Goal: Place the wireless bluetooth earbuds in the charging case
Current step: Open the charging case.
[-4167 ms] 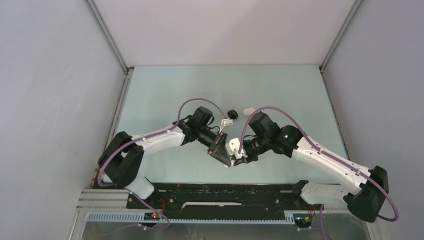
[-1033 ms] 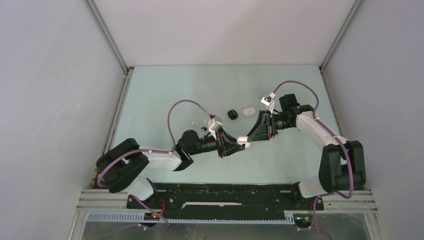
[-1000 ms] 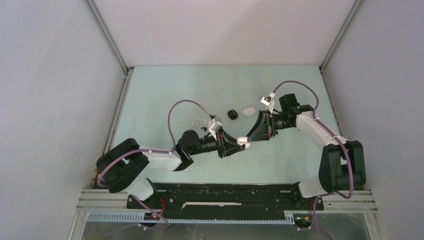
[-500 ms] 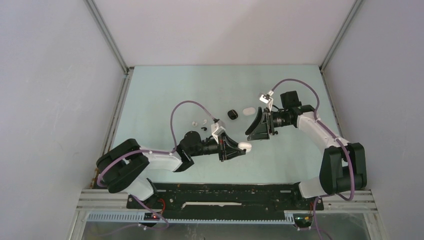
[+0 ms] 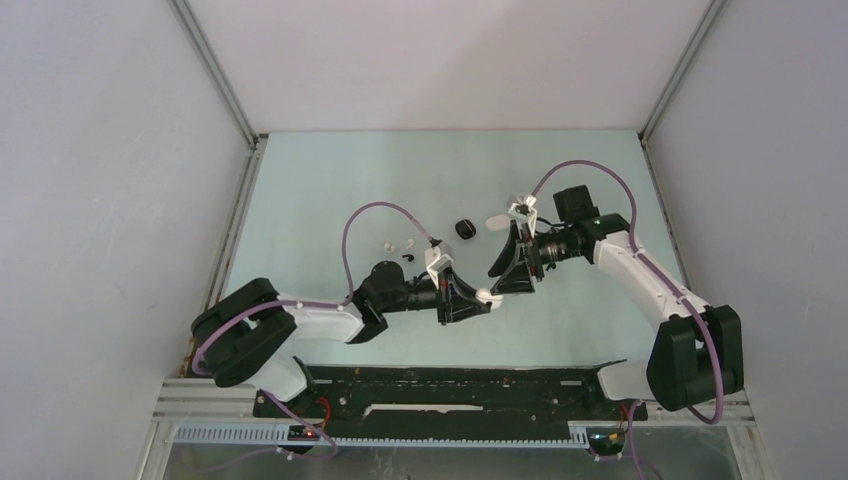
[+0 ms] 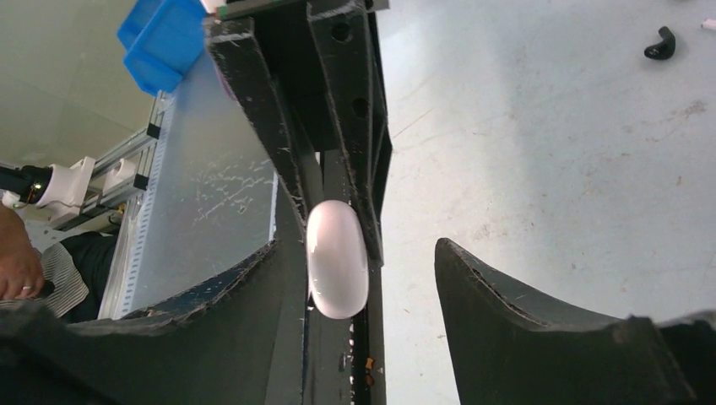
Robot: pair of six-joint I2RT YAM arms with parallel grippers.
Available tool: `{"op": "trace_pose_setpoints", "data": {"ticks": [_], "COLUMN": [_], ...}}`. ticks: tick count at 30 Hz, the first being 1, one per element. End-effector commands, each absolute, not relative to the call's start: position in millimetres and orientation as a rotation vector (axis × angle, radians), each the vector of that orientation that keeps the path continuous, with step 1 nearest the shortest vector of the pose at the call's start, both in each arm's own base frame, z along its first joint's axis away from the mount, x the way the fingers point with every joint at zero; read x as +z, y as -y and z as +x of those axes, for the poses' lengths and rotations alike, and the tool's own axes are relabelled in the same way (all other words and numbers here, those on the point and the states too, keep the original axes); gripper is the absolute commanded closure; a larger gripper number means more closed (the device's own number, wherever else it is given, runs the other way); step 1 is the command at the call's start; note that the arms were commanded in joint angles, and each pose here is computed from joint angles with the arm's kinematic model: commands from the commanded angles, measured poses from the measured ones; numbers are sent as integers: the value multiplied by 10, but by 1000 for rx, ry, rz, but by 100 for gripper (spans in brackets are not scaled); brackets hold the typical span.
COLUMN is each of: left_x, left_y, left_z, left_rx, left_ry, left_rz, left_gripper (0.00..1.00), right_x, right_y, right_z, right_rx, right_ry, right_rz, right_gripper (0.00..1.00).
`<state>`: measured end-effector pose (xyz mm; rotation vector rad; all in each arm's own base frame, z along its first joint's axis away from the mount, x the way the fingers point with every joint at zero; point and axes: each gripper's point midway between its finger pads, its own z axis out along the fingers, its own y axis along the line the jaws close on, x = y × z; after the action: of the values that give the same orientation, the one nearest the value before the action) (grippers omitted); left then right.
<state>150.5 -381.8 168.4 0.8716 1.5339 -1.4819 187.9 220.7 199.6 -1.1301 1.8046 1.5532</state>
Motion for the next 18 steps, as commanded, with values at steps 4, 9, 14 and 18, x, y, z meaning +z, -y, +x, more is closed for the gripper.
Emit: {"op": "trace_pose_setpoints", "data": {"ticks": [4, 9, 14, 18], "left_x": [2064, 2041, 2017, 1985], "left_y": [3853, 3870, 3886, 3884], "left_z": [1510, 1471, 1410, 1391], "left_rx": [-1471, -1467, -1463, -1458], "left_ry": [-1403, -1399, -1392, -1396], "left_rz": [897, 918, 945, 955], "left_gripper": [100, 100, 100, 100], "right_x": [1910, 1796, 1802, 1820], "right_y": [-2237, -2243, -2222, -2189], "right_z": [1918, 1935, 2028, 2075], "right_rx": [1513, 1513, 1560, 1611], "right_ry": [-1813, -1852, -1886, -1900], "right_rz": [-1189, -1194, -1124, -1079], "right_gripper": [33, 35, 38, 39]}}
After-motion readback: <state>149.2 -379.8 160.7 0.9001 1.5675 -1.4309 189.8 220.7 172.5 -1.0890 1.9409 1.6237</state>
